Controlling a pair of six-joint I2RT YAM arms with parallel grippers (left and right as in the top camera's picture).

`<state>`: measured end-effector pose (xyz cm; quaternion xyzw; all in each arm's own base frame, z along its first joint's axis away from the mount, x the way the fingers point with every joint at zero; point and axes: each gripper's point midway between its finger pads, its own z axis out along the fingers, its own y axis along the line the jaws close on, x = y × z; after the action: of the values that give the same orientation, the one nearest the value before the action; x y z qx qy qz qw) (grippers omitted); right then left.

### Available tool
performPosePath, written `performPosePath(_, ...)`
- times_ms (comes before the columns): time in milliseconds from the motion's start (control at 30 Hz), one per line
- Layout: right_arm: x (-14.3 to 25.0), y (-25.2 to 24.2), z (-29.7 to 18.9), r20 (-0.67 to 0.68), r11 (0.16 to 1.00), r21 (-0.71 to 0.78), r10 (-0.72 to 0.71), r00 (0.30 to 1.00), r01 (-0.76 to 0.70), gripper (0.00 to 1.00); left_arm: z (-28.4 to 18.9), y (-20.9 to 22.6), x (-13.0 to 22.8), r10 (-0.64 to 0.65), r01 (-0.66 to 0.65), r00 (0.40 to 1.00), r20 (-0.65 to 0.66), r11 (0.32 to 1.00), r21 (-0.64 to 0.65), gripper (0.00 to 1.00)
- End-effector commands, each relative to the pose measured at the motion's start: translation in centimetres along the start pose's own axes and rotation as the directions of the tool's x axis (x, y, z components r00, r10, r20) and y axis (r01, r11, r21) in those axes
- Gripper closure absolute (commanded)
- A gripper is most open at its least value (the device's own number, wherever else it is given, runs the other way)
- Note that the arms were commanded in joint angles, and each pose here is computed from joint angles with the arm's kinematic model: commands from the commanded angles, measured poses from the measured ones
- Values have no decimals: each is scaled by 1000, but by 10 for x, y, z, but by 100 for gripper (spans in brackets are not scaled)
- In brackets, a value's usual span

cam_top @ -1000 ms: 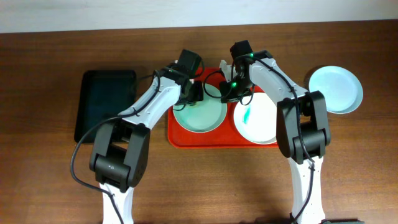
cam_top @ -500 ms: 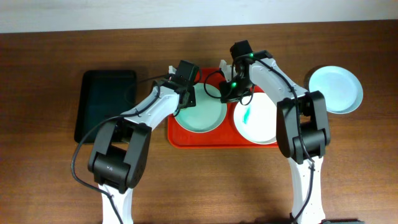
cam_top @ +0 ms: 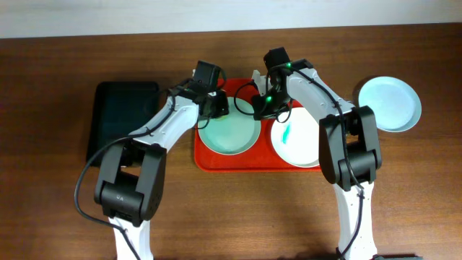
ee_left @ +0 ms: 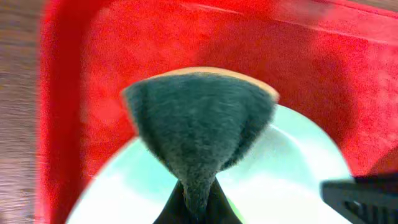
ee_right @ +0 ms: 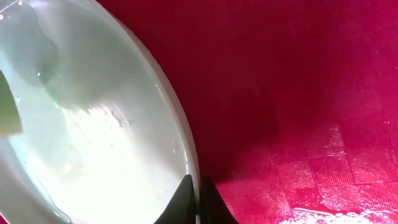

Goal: Clean dirty plates on tray and stack at the side

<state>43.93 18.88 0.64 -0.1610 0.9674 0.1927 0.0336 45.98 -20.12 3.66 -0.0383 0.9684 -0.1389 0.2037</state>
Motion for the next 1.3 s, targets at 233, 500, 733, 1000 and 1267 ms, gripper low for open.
performPosePath(233,9,-15,7,-31,998,56,5,999,-3,96,-3,79,6,67,-57,998,9,914,-401,100)
performPosePath(500,-1,-13,0,1,998,58,-9,1000,9,96,-110,70,-45,90,25,966,241,899,-436,100)
performPosePath(733,-26,1,-70,92,972,210,-126,988,104,96,-131,134,-34,-113,186,975,189,882,-433,100)
performPosePath(1000,-36,26,-150,132,762,631,-294,947,148,96,-119,264,7,-376,404,911,168,735,-544,100)
performPosePath(1267,-36,65,-218,-39,225,961,-463,885,160,96,-88,297,15,-436,458,883,175,715,-529,100)
